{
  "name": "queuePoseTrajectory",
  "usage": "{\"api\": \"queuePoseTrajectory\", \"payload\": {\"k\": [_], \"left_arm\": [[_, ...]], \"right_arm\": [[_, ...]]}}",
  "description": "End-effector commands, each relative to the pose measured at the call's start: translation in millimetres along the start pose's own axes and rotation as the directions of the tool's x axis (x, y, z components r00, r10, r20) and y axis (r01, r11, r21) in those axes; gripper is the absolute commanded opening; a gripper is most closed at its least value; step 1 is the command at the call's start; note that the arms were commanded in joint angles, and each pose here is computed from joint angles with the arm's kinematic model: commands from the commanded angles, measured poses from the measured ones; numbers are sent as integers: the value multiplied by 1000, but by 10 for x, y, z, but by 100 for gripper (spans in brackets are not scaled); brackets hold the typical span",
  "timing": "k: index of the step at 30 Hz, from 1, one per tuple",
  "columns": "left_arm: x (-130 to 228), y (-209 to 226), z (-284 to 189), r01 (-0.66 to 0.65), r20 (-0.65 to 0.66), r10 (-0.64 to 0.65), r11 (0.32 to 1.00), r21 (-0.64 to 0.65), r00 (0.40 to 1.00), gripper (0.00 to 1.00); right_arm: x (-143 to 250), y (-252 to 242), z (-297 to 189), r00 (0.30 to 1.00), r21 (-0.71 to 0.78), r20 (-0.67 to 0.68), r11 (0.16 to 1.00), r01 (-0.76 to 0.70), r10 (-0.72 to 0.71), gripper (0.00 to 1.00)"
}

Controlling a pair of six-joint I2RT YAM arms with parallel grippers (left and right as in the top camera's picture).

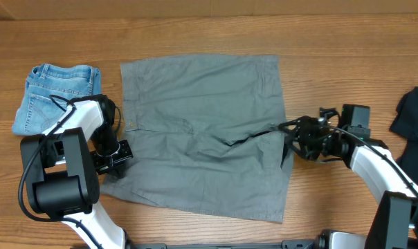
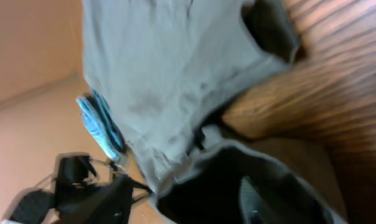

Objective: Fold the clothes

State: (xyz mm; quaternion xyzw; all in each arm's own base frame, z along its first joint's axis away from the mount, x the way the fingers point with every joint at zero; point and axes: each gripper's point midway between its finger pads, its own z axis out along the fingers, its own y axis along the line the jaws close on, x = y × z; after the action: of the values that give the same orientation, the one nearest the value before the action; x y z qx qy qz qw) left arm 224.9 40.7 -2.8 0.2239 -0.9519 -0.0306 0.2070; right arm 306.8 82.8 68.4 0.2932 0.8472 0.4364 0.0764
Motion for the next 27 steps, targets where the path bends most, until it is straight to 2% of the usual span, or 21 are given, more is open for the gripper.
{"api": "queuePoseTrajectory", "payload": {"k": [1,4,6,7,8,9,13,18,21,24,27], "left_arm": [[-188,37,11,-8,71,11,999,-35,997,5],[-186,38,11,-8,71,11,999,-35,997,4],[-184,32,12,-9,70,11,999,-32,998,4],[-182,26,12,-9,69,11,1000,-28,998,4],[-182,26,12,-9,69,11,1000,-28,998,4],[-182,27,12,-9,69,11,1000,-29,998,5],[-175,28,12,-10,66,11,1000,-29,998,4],[-175,28,12,-16,65,18,999,-30,998,4],[-184,26,12,-16,69,18,999,-29,997,4],[-199,21,11,-15,75,17,1000,-27,997,5],[-201,21,12,-16,76,18,1000,-27,997,5]], "right_arm": [[-22,19,43,998,50,20,997,55,-56,62],[-52,-34,73,997,99,47,993,62,-67,52],[-134,-55,65,993,121,85,990,74,-85,32],[-171,-59,61,990,129,102,988,80,-94,18],[-209,-43,58,987,129,117,987,92,-107,8],[-237,-21,56,985,124,128,987,103,-119,4],[-328,40,34,971,124,162,980,155,-174,4],[-439,-15,-140,930,248,230,942,228,-285,4],[-417,13,-215,902,280,223,910,304,-370,4],[-329,-43,-233,914,293,194,911,291,-355,5],[-239,-211,-254,937,345,160,907,243,-312,13]]}}
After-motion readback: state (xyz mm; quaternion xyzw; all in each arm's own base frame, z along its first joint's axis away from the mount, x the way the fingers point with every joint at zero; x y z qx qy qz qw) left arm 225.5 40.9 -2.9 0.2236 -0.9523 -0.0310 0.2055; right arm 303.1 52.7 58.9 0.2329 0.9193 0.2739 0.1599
